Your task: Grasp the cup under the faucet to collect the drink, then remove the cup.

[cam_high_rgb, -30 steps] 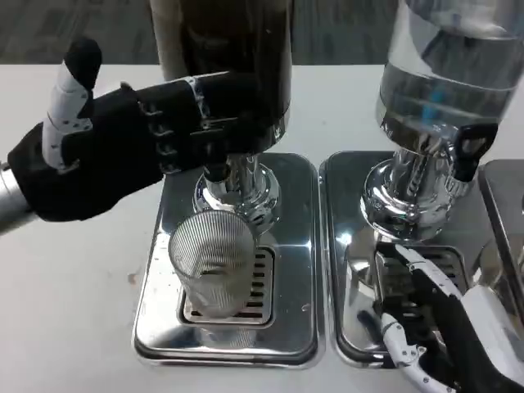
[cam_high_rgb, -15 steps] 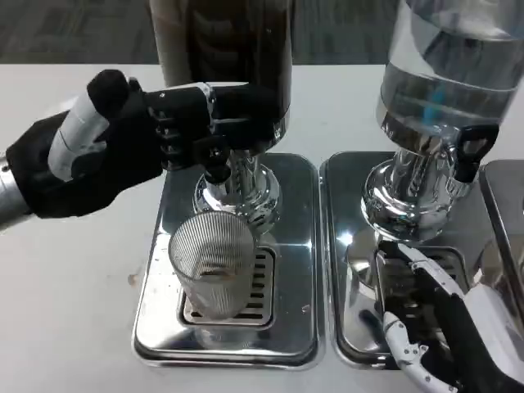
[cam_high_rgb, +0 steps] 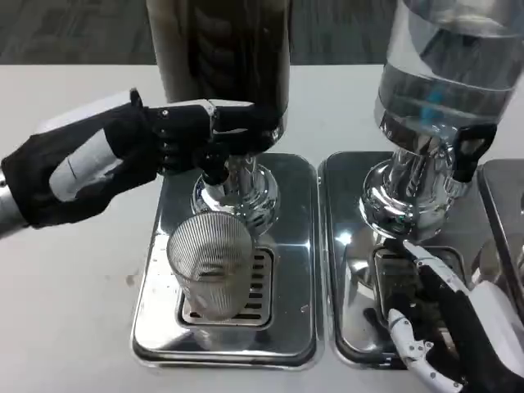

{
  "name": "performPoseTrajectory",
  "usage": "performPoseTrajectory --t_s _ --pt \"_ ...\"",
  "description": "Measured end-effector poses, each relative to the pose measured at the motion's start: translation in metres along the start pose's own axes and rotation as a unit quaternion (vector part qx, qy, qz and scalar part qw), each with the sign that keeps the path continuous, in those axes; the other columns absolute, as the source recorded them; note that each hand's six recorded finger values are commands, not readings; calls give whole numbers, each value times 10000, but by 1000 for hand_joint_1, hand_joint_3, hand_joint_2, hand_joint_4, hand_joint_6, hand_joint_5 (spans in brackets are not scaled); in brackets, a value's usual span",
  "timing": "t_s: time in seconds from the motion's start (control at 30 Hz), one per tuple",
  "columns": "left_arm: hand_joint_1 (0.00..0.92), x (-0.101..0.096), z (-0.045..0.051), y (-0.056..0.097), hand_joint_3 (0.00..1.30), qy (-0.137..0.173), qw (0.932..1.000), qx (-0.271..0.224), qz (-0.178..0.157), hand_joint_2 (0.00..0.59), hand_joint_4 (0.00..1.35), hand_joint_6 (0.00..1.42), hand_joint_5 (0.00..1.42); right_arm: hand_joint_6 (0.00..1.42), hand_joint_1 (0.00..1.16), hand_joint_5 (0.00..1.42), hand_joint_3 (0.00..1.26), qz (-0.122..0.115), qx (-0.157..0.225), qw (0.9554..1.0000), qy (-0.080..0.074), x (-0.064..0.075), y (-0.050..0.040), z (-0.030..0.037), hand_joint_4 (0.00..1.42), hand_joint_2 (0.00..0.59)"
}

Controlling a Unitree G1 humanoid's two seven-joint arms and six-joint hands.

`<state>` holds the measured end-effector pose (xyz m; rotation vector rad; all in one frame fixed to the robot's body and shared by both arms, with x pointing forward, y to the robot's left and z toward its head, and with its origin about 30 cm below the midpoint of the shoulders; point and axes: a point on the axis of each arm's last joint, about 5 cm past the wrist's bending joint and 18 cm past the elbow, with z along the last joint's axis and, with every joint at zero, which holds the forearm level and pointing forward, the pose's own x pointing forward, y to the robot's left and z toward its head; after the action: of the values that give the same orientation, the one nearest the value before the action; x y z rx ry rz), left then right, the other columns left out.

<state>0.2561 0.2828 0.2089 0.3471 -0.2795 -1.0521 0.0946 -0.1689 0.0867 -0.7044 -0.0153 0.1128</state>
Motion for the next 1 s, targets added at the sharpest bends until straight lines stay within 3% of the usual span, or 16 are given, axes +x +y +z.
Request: performPoseTrajectory --t_s 0.33,0.43,0.57,0.63,0.8,1.0 --pt "0 -12 40 -57 195 66 9985 544 45 48 86 56 112 267 499 85 156 14 104 9999 -17 -2 -30 7 99 576" --pt "0 -9 40 -77 195 91 9977 665 54 48 86 56 112 266 510 101 156 -28 193 9998 -94 10 -71 29 99 532" --pt "0 -12 28 -96 191 109 9977 667 89 48 86 56 112 296 595 153 169 132 548 9983 -144 36 -105 33 109 425" --pt "0 -10 22 -102 189 114 9977 656 111 48 86 56 112 300 641 170 166 207 660 9973 -261 66 -134 53 119 389" --pt "0 -9 17 -113 187 115 9976 678 117 48 85 55 112 316 673 192 156 416 901 9942 -417 97 -173 76 129 351" --pt "0 -10 12 -121 186 118 9975 686 155 49 77 55 112 293 693 177 141 534 963 9927 -486 112 -197 82 122 296"
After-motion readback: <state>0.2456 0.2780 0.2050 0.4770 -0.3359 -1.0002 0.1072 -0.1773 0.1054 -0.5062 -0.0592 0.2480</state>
